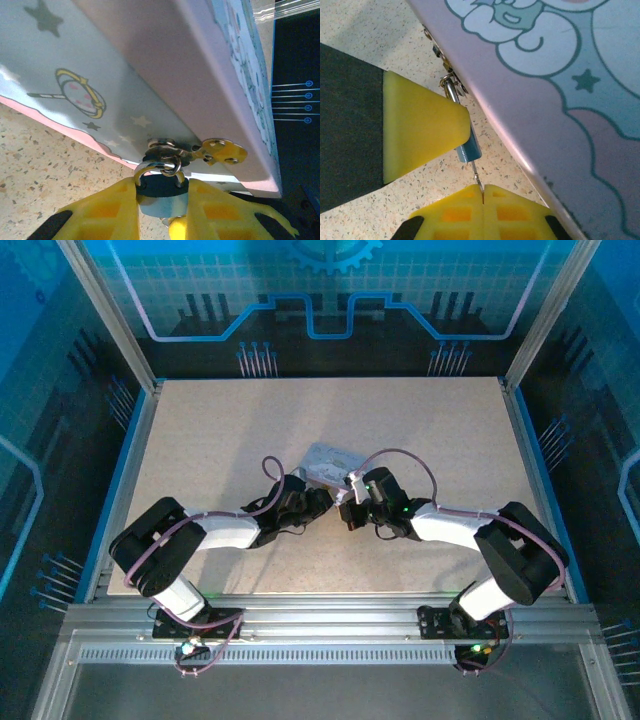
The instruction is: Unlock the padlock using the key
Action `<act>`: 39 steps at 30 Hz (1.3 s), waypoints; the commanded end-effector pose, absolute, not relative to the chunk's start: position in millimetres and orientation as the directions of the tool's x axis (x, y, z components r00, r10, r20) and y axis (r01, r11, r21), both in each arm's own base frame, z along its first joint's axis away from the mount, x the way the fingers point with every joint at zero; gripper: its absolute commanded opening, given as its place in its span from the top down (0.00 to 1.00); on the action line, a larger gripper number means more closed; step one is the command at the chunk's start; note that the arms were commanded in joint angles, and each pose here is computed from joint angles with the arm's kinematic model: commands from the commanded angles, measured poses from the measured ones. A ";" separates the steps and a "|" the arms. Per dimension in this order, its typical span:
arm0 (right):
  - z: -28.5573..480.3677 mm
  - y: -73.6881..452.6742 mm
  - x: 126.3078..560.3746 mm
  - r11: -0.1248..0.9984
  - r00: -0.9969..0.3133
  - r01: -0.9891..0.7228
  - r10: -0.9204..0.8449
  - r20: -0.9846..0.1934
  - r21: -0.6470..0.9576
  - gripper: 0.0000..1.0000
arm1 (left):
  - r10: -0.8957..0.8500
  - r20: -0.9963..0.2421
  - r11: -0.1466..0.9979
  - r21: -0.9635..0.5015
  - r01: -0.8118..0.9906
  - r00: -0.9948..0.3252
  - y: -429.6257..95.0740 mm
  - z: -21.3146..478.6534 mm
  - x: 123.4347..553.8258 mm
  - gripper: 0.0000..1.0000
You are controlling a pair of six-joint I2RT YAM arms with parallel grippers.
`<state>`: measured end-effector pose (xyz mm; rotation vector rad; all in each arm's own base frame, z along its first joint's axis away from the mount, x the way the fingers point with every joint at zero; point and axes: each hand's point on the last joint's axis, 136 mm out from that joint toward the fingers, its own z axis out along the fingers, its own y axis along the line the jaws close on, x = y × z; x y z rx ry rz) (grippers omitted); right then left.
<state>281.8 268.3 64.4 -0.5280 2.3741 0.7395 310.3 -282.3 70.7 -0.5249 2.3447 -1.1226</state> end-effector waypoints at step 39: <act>106.3 282.4 317.9 0.715 -0.681 -0.513 -0.002 -0.732 0.475 1.00 | -0.455 -0.191 0.548 -0.830 -0.104 -0.870 -304.8 77.0 291.1 0.76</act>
